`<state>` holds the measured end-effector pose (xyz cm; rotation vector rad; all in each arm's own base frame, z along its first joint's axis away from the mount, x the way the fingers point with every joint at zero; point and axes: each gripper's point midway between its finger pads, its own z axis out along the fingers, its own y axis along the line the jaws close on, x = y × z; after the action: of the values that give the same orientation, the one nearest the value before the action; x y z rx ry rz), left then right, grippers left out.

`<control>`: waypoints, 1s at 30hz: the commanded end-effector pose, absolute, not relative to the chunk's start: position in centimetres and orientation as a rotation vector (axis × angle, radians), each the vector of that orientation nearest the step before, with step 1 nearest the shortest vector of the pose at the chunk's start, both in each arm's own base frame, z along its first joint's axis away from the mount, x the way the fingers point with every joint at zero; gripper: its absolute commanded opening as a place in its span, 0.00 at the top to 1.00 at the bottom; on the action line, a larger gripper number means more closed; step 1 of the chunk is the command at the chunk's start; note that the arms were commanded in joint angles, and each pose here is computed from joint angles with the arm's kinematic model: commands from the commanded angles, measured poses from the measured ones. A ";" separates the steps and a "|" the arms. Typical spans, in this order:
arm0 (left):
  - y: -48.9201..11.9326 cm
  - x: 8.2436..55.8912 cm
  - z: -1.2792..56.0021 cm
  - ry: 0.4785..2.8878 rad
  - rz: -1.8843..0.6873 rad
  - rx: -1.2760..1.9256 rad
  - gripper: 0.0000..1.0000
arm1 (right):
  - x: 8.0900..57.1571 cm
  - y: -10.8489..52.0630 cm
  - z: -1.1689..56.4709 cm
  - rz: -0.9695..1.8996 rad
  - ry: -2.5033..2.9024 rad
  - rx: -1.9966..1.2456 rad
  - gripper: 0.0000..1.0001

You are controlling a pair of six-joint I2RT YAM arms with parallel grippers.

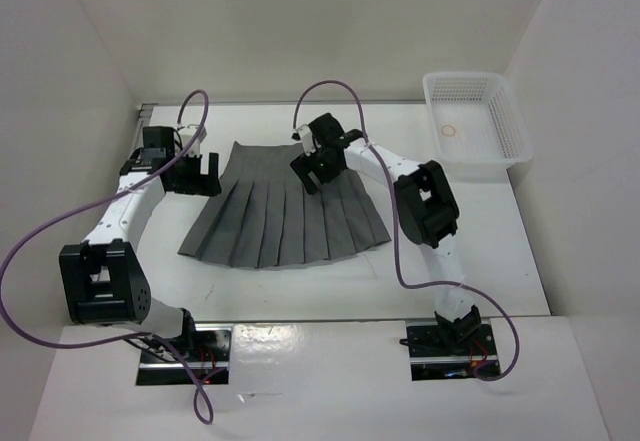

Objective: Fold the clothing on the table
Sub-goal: Flatten the skirt out

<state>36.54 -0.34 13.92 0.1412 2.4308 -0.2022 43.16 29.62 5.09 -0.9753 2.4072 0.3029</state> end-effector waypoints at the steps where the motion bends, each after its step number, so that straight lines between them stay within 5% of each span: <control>1: 0.6 35.7 14.8 2.415 -0.160 0.114 0.00 | 45.6 31.5 5.5 0.357 2.373 -0.885 0.05; 7: 1.0 34.7 14.6 2.424 -0.146 0.098 0.00 | 47.5 32.2 5.2 0.311 2.392 -0.783 0.04; 17: 1.1 34.2 14.6 2.423 -0.135 0.094 0.00 | 40.2 30.4 1.1 0.156 2.491 -0.876 0.01; 30: 1.1 34.2 14.6 2.423 -0.135 0.094 0.00 | 36.9 27.4 1.2 0.111 2.513 -0.944 0.01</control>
<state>34.33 0.88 13.84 0.0974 2.4495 -0.1491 38.40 29.29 1.91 -0.8923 2.4717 0.1895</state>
